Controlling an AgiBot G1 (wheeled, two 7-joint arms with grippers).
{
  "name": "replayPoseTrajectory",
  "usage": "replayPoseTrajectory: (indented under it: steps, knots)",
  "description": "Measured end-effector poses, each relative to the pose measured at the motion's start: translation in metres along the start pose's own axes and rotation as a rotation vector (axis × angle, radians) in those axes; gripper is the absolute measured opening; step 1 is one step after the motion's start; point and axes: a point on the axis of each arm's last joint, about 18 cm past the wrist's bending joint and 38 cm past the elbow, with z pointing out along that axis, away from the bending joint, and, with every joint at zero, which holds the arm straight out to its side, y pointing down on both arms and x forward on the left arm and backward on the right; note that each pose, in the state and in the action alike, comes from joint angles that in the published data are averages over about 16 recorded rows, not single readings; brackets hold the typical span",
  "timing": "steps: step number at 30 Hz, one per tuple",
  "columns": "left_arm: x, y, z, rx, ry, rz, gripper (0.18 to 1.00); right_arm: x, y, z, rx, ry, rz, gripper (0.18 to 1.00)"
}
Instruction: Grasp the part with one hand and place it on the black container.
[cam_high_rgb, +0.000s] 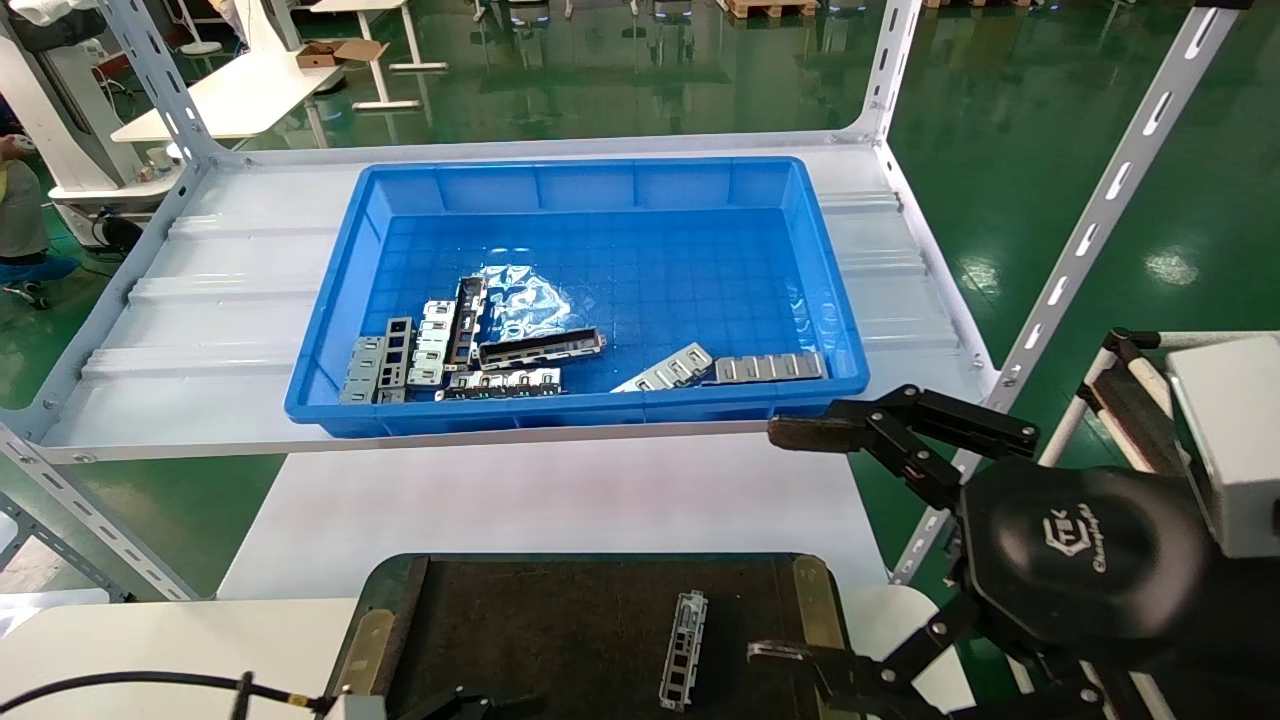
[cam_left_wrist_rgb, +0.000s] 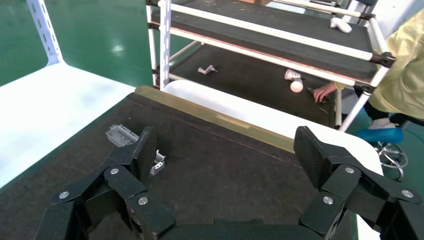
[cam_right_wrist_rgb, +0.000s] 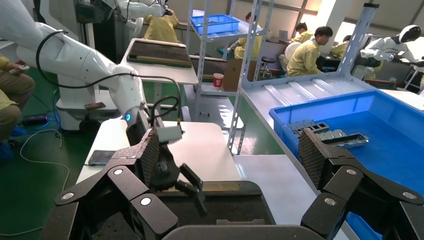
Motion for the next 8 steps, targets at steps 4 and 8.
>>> replayPoseTrajectory:
  steps: [4,8]
  knots:
    - [-0.001,-0.002,-0.009,-0.001,0.014,0.019,1.001,0.000,0.000,0.000,0.000,0.000,0.000,1.001]
    - [-0.002,-0.002,-0.016,-0.001,0.025,0.030,1.001,0.000,0.000,0.000,0.000,0.000,0.000,1.001]
